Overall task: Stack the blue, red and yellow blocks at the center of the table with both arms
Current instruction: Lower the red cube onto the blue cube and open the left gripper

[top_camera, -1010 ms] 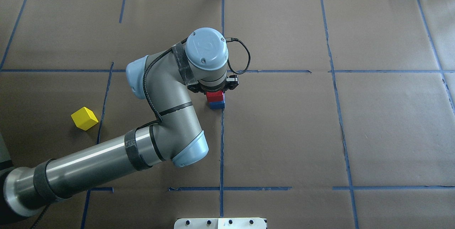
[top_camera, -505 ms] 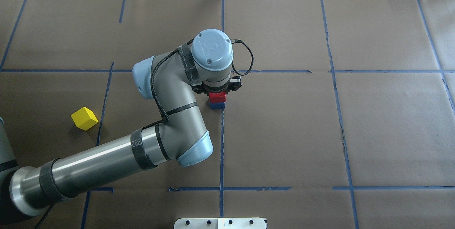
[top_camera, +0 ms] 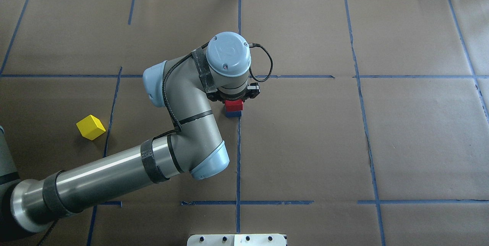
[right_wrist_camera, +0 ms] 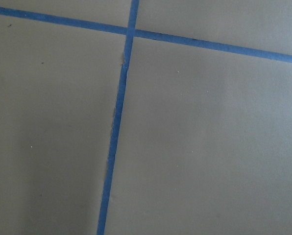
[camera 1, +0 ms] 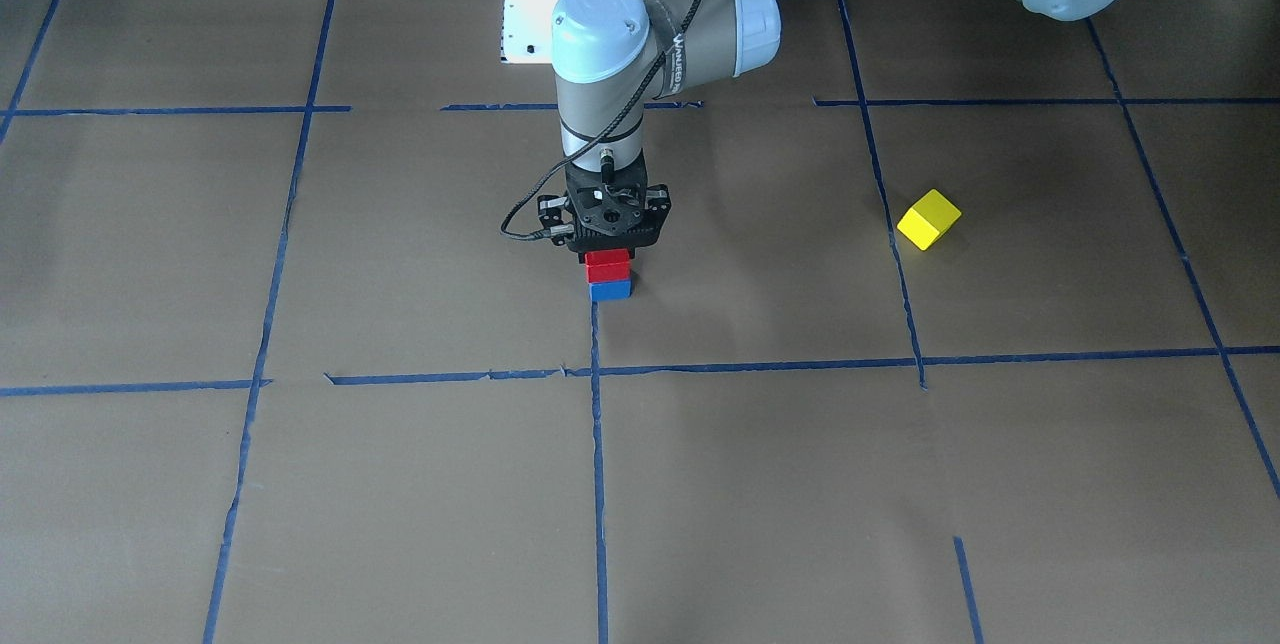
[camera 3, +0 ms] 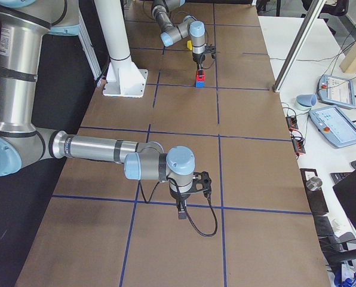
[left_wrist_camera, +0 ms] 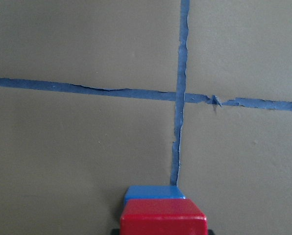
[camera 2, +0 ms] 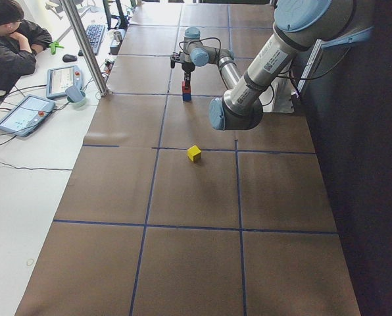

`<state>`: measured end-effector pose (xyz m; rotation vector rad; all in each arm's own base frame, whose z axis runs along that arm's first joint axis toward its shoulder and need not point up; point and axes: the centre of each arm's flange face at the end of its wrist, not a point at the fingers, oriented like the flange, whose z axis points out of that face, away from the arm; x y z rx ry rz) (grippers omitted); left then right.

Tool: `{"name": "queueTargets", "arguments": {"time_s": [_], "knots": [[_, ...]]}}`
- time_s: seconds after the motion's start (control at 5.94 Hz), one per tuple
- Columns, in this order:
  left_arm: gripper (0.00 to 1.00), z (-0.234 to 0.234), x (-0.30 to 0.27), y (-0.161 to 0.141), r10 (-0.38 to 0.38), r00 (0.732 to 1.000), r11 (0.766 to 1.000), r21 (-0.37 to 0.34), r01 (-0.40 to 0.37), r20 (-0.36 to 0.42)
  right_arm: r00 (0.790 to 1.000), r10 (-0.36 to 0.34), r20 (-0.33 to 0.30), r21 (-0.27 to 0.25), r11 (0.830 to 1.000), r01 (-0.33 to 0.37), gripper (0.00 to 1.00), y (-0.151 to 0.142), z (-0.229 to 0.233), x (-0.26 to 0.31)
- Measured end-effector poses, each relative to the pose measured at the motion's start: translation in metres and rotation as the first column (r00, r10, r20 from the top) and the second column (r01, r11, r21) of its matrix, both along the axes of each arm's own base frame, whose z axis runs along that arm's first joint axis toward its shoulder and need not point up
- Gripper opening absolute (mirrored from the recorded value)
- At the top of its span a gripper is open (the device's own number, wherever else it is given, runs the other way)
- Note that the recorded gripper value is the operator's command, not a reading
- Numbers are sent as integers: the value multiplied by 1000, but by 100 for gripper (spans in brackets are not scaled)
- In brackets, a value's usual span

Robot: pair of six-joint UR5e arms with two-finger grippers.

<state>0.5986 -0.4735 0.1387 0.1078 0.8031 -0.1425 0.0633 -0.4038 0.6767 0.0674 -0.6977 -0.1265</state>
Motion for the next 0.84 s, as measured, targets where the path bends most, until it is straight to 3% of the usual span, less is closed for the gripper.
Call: {"name": "queueTargets", "arguments": {"time_s": [0.34,0.51,0.84], "knots": [[71,0,0,0,0,1000,1000,-1,0,1,1000,1,0,0,1000,-1,100,0,0,0],[100,1,0,0,0,1000,1000,-2,0,1,1000,1,0,0,1000,-1,100,-1,0,0],[100,-9,-15,-5,-9,1000,1000,0,9,-13,1000,1,0,1,1000,-1,100,-1,0,0]]}}
